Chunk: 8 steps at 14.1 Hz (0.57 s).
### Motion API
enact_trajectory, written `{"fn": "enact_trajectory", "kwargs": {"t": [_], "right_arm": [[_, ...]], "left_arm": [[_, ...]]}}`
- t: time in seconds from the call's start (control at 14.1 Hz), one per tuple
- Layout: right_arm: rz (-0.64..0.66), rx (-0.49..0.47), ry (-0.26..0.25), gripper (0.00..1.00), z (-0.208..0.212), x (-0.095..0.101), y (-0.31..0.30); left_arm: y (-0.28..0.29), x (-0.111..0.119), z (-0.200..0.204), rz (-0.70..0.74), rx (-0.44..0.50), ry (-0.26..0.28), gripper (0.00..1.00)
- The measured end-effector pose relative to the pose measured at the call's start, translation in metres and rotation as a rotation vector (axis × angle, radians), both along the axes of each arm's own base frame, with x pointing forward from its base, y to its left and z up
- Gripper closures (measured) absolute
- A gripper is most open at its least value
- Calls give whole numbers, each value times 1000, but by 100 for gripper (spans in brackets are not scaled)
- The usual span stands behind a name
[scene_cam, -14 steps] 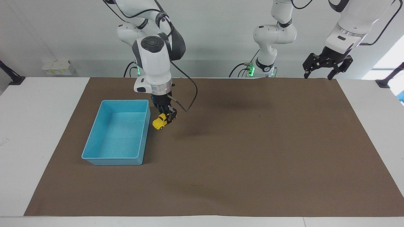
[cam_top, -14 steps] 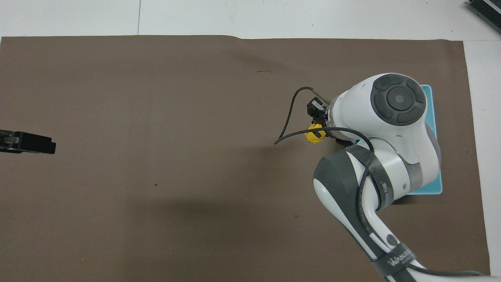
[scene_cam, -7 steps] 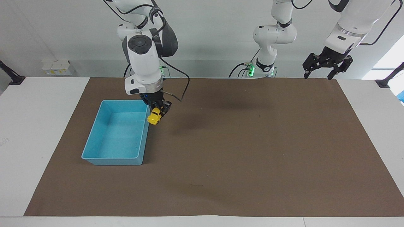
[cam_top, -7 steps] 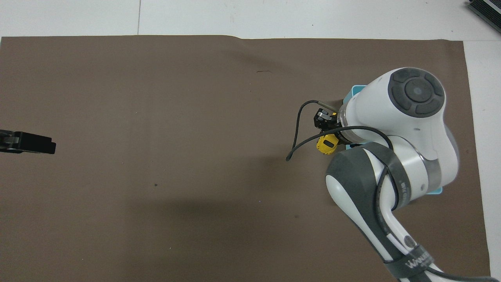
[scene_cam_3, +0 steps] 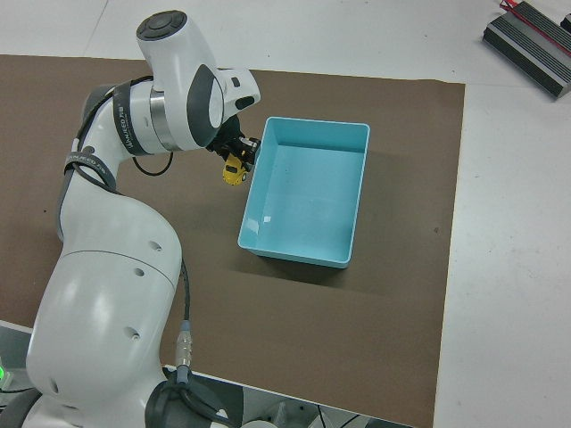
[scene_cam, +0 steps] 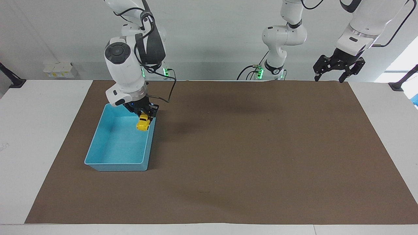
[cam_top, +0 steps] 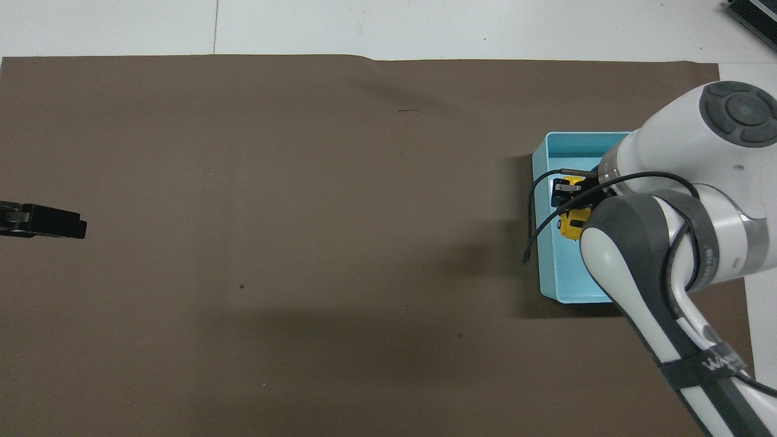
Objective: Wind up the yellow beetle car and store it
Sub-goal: 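Carry the car into the blue bin and lower it with the right gripper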
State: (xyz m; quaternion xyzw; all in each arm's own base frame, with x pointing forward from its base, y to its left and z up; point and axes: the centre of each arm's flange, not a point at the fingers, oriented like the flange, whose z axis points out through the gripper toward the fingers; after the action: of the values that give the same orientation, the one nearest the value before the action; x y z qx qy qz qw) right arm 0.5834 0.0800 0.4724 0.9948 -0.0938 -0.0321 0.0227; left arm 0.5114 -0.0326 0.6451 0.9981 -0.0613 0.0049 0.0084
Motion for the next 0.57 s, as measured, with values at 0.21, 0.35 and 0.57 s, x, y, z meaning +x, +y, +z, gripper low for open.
{"fn": "enact_trajectory", "kwargs": {"t": [0.21,0.35,0.57], "right_arm": [[60,-24,12,54,-5,2,-30],[100,-57,18,54,-7,2,-47],[115,-74,25,54,-10,-3,-64]], "left_arm": [[0,0,0,0,0,0,0],[0,0,0,0,0,0,0],[0,0,0,0,0,0,0]]}}
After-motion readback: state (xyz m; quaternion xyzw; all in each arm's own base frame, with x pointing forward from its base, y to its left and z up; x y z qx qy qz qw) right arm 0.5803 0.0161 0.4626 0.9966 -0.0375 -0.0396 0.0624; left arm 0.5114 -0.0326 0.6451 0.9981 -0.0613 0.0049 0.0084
